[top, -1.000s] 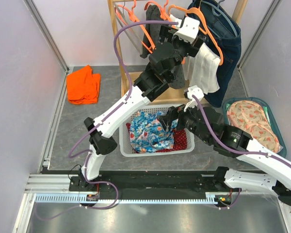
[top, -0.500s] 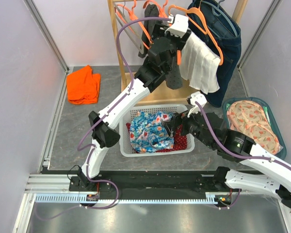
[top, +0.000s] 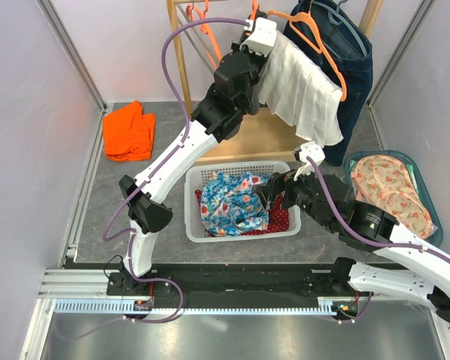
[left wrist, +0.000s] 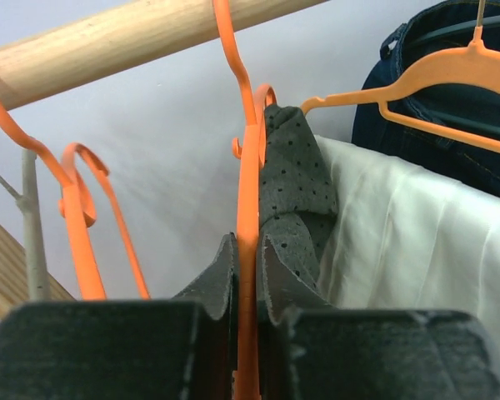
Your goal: Remove the skirt from the hanger
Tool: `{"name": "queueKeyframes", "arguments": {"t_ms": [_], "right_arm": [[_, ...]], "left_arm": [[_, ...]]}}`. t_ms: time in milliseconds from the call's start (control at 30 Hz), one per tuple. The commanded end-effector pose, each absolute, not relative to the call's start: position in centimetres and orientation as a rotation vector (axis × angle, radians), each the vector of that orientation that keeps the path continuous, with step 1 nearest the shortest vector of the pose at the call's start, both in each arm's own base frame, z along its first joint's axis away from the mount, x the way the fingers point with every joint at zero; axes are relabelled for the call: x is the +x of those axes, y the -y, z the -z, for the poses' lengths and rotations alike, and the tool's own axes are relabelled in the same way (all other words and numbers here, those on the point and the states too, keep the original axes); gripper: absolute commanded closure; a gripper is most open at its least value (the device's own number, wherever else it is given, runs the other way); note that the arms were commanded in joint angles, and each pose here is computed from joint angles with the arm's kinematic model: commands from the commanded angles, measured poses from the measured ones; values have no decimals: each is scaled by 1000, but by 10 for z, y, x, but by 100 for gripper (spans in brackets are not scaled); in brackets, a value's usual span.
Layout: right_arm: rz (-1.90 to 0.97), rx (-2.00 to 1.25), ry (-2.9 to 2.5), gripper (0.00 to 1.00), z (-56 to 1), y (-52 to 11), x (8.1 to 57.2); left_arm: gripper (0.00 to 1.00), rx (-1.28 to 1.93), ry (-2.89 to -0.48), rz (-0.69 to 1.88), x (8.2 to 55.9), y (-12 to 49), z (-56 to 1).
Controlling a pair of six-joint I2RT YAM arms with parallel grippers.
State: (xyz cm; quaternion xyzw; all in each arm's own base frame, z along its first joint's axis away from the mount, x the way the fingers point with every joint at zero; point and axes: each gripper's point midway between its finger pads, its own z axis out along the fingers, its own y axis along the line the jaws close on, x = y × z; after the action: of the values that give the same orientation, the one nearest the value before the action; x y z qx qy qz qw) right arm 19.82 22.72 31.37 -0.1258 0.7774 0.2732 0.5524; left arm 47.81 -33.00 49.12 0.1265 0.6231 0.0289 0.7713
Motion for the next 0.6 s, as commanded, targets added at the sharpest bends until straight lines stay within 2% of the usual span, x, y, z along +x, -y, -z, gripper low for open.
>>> {"name": "queueKeyframes", "arguments": {"t_ms": [0,200,567], "right_arm": [[-631,-260,-1802,2,-323,-218,200],[-610,-249,-1809,2,-316,-215,202],[-590,-247,-1825,2,-302,-215,204]], "left_arm": [[98,201,-1282,-39,460,304,-536],[98,187,-1268,-37,454,297,-547],[98,51,-1153,-5,405,235,-626]]}}
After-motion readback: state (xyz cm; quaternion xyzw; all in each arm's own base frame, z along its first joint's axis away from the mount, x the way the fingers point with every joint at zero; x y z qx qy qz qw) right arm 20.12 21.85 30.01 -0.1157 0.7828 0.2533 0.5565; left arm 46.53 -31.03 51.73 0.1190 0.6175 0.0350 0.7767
